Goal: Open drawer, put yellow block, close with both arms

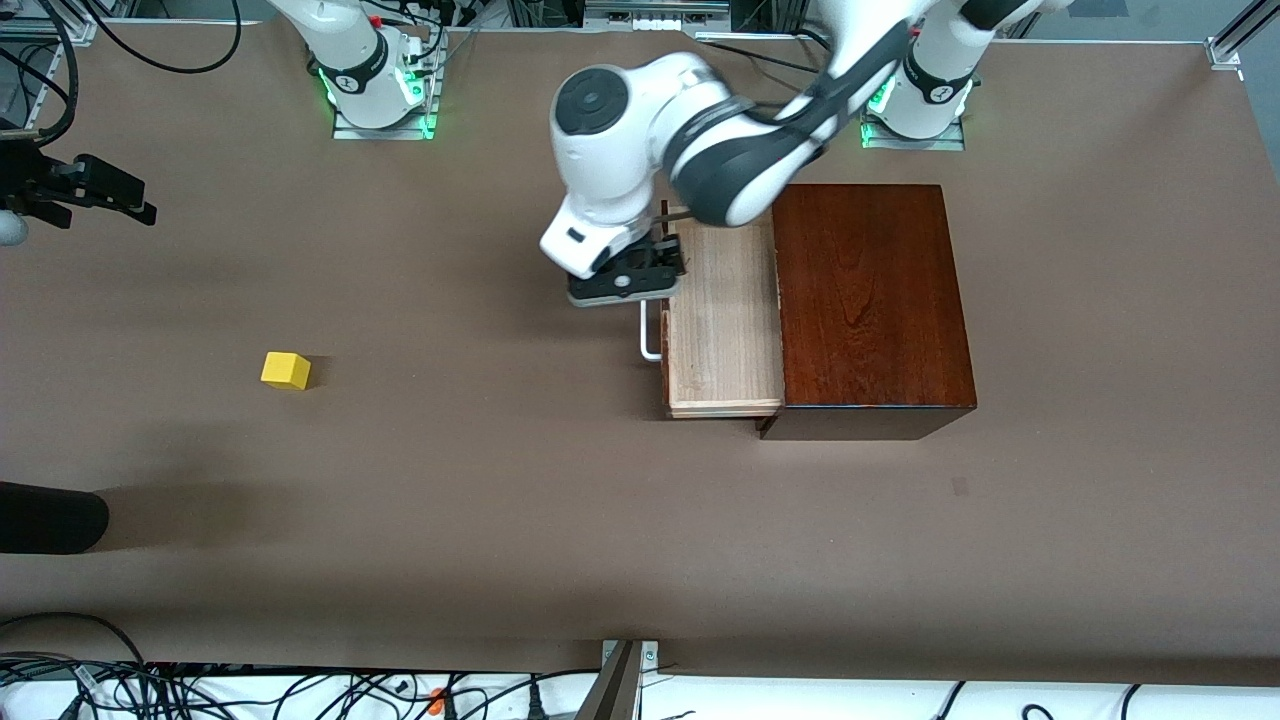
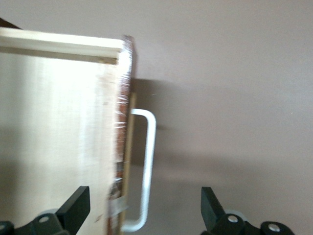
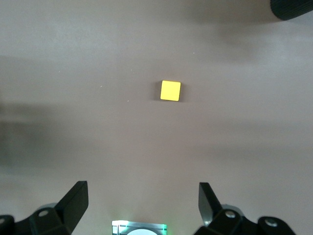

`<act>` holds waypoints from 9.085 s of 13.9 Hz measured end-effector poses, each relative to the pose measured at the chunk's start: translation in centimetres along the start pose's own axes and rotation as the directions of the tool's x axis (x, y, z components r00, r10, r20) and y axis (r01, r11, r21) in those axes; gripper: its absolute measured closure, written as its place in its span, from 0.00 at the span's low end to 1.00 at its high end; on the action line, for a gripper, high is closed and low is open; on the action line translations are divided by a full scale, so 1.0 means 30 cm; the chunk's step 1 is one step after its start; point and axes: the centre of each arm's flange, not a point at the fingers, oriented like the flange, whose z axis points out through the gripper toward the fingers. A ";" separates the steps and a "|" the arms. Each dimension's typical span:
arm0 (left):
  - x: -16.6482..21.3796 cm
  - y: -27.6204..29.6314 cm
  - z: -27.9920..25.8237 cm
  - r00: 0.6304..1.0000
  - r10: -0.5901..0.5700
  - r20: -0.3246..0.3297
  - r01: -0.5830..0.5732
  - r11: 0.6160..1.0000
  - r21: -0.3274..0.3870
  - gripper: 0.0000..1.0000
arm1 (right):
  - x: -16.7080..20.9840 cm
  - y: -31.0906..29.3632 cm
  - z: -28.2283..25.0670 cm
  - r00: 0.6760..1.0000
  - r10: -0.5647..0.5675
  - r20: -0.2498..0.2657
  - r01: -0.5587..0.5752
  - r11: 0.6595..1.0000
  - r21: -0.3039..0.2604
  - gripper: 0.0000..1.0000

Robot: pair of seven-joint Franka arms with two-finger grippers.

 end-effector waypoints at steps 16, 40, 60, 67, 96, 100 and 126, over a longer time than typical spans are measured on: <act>0.441 -0.938 -0.383 0.995 0.019 0.099 -0.010 0.995 -0.097 0.00 | 0.309 0.015 0.821 0.990 0.094 -0.108 -0.098 0.994 -0.037 0.00; 0.396 -1.480 -0.487 0.969 0.237 0.068 -0.232 0.970 -0.067 0.00 | 0.201 0.108 1.355 0.975 0.096 -0.200 -0.110 0.992 -0.057 0.44; 0.391 -1.487 -0.500 0.969 0.241 0.061 -0.239 0.970 -0.037 0.00 | 0.210 -1.171 0.577 0.521 0.808 0.274 -0.839 0.544 -0.007 0.44; 0.390 -1.485 -0.500 0.968 0.242 0.061 -0.240 0.970 -0.037 0.00 | -0.109 -1.798 0.628 0.225 0.936 0.270 -0.974 0.226 0.026 0.44; 0.388 -1.467 -0.519 0.967 0.249 0.049 -0.247 0.968 -0.037 0.00 | -0.143 -2.081 0.685 0.052 0.990 0.132 -0.995 0.039 0.093 0.00; 0.357 -1.380 -0.519 0.953 0.297 0.063 -0.295 0.955 -0.041 0.00 | -0.024 -1.864 0.459 0.191 0.978 0.083 -0.975 0.179 0.128 0.00; -0.065 0.015 0.197 -0.207 0.976 -0.068 -0.974 -0.212 -0.083 0.00 | 0.083 -0.116 0.031 0.997 0.068 -0.028 -0.069 0.997 -0.024 0.00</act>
